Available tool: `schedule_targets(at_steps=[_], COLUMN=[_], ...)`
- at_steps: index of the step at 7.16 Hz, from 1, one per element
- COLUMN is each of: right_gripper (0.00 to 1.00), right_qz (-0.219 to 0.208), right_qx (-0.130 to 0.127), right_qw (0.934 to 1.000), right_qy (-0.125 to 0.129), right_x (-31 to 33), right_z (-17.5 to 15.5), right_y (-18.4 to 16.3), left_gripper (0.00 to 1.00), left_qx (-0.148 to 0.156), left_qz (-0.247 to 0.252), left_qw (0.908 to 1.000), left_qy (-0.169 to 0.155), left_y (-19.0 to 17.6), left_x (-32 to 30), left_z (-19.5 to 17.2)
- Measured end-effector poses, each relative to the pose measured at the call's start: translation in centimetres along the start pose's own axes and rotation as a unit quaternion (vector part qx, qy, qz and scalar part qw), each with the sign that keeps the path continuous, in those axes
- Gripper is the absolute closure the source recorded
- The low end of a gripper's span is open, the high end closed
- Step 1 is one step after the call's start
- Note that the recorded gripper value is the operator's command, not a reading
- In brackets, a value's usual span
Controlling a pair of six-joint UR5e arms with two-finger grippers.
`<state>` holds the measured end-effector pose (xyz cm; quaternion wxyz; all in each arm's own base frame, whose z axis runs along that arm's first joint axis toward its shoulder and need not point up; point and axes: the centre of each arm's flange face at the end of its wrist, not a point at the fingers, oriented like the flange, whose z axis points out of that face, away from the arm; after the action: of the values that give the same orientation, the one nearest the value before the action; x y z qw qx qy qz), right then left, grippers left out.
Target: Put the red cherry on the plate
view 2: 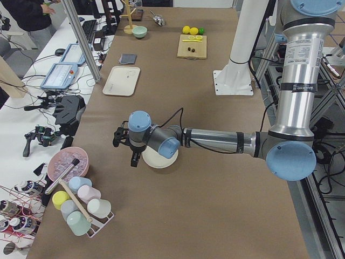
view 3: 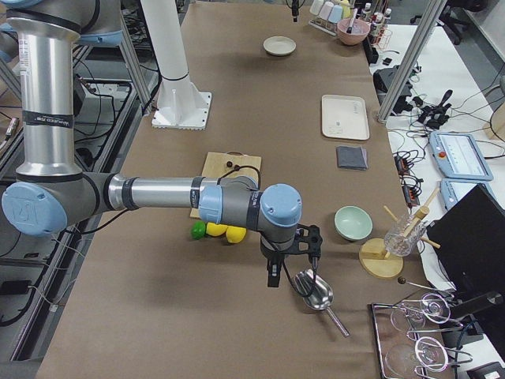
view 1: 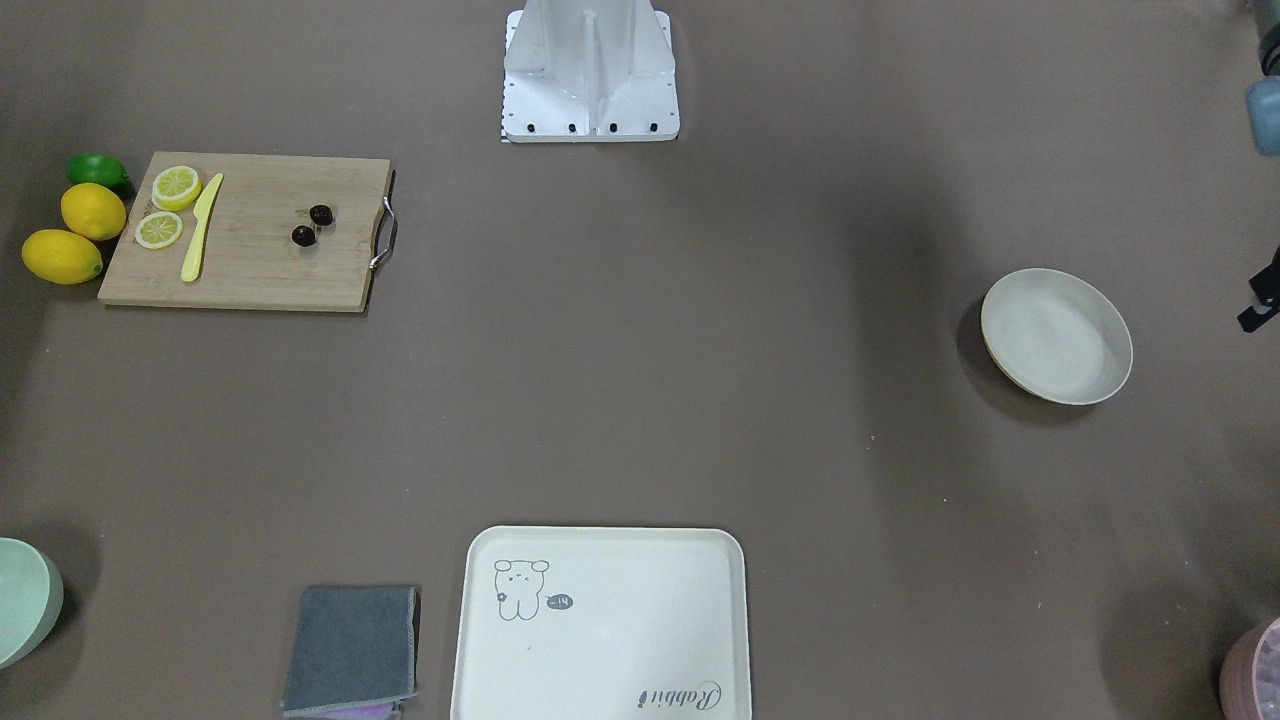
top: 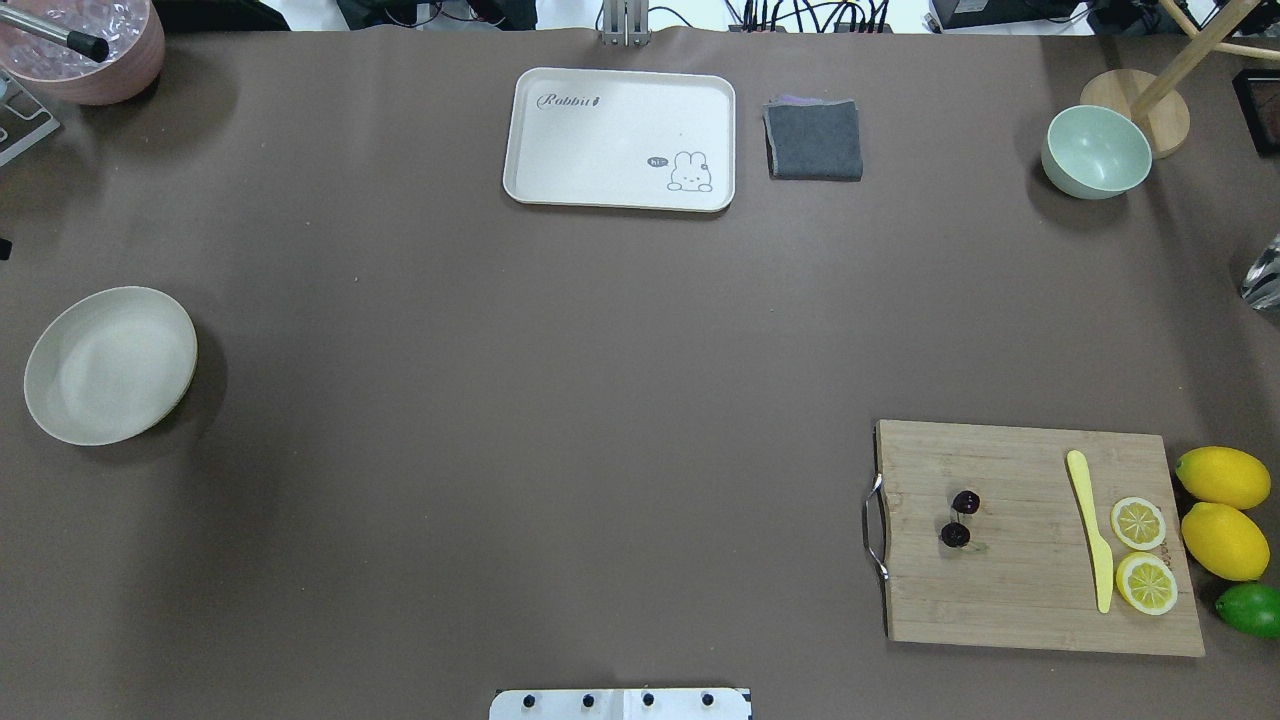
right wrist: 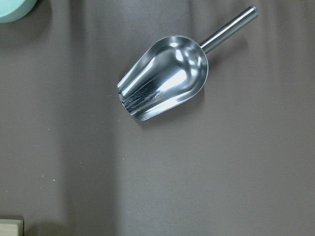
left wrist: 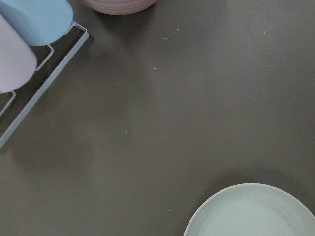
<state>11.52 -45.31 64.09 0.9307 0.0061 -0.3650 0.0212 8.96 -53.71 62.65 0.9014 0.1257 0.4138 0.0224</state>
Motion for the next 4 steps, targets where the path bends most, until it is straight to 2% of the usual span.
schedule_targets(at_steps=[2, 4], right_gripper=[0.00, 0.00], right_qz=[0.006, 0.009], right_qx=[0.008, 0.010], right_qw=[1.0000, 0.9999], right_qy=[0.001, 0.001], right_x=[0.0, 0.0], right_z=[-0.1, 0.0], right_y=[-0.1, -0.1], left_gripper=[0.02, 0.02], left_qx=[0.002, -0.012], left_qz=[0.017, 0.021], left_qw=[0.9998, 0.9997], left_qy=[0.006, 0.011], left_y=[2.2, 3.5], left_x=[-1.6, -1.1], left_z=[4.0, 6.0])
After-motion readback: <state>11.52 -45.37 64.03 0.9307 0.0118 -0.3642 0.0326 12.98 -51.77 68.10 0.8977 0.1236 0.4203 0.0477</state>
